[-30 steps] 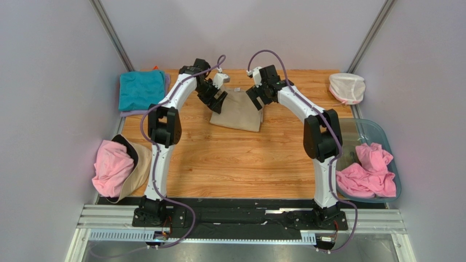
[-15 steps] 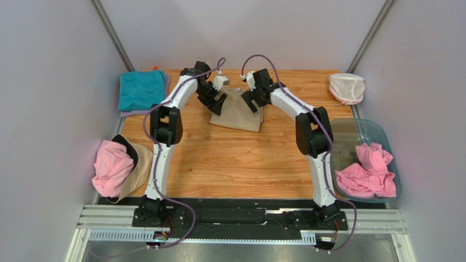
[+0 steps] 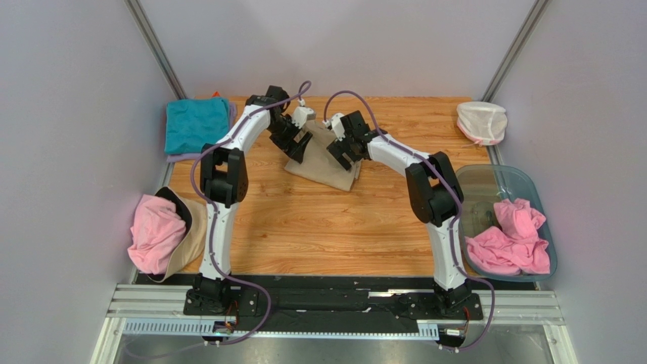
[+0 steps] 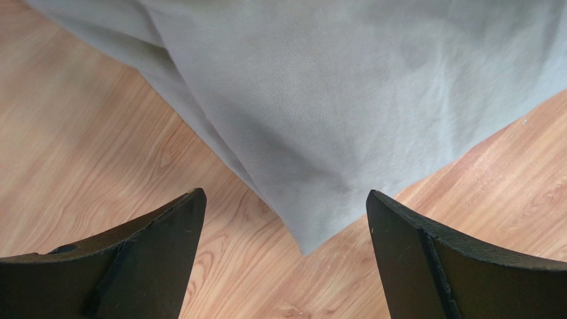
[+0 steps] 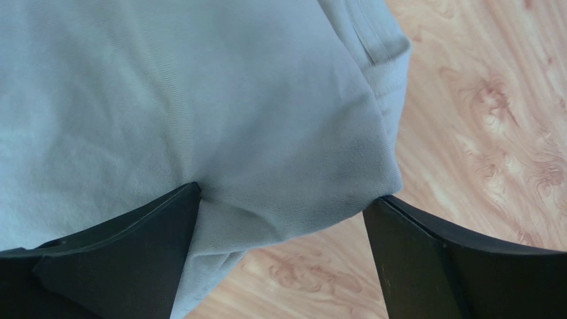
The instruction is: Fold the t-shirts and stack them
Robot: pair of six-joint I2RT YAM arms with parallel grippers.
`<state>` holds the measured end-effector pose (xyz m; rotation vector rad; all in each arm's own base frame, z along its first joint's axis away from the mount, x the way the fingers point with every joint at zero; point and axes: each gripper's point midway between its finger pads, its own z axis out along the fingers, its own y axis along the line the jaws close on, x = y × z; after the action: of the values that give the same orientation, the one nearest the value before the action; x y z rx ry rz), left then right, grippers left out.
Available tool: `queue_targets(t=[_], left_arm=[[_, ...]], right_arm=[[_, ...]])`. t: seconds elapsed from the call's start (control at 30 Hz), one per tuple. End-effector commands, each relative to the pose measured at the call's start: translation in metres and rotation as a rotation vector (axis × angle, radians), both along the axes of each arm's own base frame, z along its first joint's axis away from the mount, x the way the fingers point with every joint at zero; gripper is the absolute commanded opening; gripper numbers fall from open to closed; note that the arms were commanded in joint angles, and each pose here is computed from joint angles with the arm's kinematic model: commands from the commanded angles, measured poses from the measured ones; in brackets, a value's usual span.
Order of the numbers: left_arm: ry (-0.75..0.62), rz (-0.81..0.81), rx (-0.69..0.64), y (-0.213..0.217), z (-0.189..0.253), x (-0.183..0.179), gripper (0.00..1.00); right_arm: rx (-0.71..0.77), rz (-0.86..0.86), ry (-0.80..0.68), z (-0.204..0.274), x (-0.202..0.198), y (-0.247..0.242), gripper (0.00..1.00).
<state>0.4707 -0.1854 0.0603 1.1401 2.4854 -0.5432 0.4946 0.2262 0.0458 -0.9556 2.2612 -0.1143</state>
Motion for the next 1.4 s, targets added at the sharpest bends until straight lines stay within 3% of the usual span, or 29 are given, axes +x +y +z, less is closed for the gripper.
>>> queue_targets(t=[0.0, 0.5, 0.97, 1.37], left_arm=[[-0.098, -0.004, -0.044, -0.004, 0.043, 0.008, 0.99], [-0.045, -0.035, -0.092, -0.006, 0.021, 0.03, 0.99], [0.071, -0.056, -0.154, -0.02, 0.001, 0.01, 0.99], [0.111, -0.115, -0.075, -0.039, -0.02, -0.01, 0.99]], right_arm=[[-0.042, 0.071, 0.066, -0.013, -0.04, 0.007, 0.99], [-0.119, 0.061, 0.082, -0.013, -0.071, -0.011, 0.99], [-0.16, 0.082, 0.119, -0.026, -0.102, -0.028, 0.99], [-0.165, 0.126, 0.11, -0.026, -0.112, -0.013, 0.99]])
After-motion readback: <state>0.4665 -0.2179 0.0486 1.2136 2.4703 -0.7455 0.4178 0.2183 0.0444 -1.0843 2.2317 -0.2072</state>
